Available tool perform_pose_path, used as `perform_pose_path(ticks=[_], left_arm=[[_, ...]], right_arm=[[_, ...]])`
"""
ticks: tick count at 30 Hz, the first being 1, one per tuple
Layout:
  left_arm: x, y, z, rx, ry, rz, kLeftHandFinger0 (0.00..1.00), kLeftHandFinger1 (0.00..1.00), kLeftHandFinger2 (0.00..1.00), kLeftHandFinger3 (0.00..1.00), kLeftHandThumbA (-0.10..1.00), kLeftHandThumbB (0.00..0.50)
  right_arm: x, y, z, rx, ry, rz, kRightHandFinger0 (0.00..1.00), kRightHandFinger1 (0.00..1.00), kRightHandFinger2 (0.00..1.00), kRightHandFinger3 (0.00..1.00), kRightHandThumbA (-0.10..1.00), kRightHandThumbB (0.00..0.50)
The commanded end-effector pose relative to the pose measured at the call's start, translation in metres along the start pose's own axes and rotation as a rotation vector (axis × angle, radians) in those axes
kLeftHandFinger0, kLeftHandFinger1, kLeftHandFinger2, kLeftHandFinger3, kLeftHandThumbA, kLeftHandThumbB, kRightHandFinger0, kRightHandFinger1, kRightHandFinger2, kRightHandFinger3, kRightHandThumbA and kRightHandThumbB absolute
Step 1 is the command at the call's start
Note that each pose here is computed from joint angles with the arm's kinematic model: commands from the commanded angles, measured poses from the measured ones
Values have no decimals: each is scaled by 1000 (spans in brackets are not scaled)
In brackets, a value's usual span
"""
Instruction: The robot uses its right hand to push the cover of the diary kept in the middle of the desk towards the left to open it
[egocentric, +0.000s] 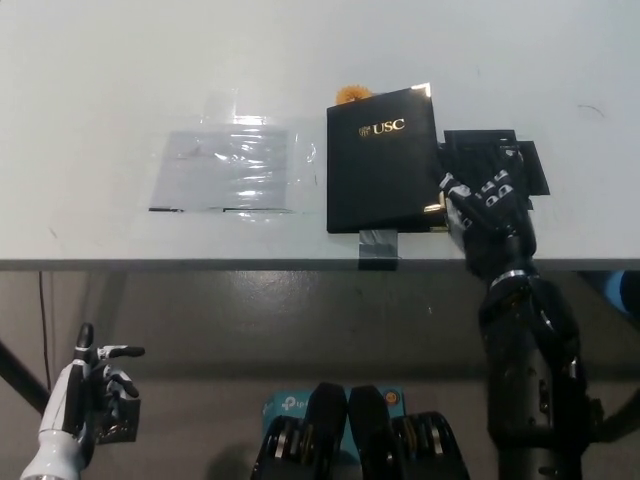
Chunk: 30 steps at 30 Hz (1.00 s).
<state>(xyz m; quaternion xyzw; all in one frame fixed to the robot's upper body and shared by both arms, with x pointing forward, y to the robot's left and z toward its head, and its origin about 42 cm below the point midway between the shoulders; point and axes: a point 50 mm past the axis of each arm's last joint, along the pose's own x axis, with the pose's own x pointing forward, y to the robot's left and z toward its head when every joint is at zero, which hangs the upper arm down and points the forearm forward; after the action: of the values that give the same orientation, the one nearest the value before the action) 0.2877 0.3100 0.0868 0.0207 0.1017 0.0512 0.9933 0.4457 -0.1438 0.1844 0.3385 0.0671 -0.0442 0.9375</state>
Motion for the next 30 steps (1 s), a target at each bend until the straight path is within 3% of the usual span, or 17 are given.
perform_pose_path(ticks=[1,11,16,19,22,24,30], left_arm=[[6,-6,14,-7,-69,-14,32,145,236,517,1000,499],[4,-9,10,-8,-74,-34,50,159,247,545,1000,493],[2,-7,10,-13,-69,-32,53,176,261,553,1000,441],[1,-7,7,0,-70,-36,63,176,265,567,1000,496],[1,-7,6,-4,-59,-34,88,191,274,585,1000,500],[1,-9,8,-29,-52,-29,40,186,252,566,1000,475],[3,-10,8,12,-52,-42,95,171,235,552,1000,500]], right_arm=[[0,15,-1,100,-38,52,1000,1000,1000,1000,999,187],[-2,34,-33,125,18,50,1000,1000,1000,1000,1000,161],[0,47,-39,118,28,56,1000,1000,1000,1000,992,160],[0,53,-41,116,31,73,1000,1000,1000,1000,991,154],[2,62,-40,110,29,83,1000,1000,1000,1000,975,170],[5,78,-38,69,26,123,1000,1000,1000,1000,1000,174],[8,110,-27,35,2,182,1000,1000,1000,1000,951,209]])
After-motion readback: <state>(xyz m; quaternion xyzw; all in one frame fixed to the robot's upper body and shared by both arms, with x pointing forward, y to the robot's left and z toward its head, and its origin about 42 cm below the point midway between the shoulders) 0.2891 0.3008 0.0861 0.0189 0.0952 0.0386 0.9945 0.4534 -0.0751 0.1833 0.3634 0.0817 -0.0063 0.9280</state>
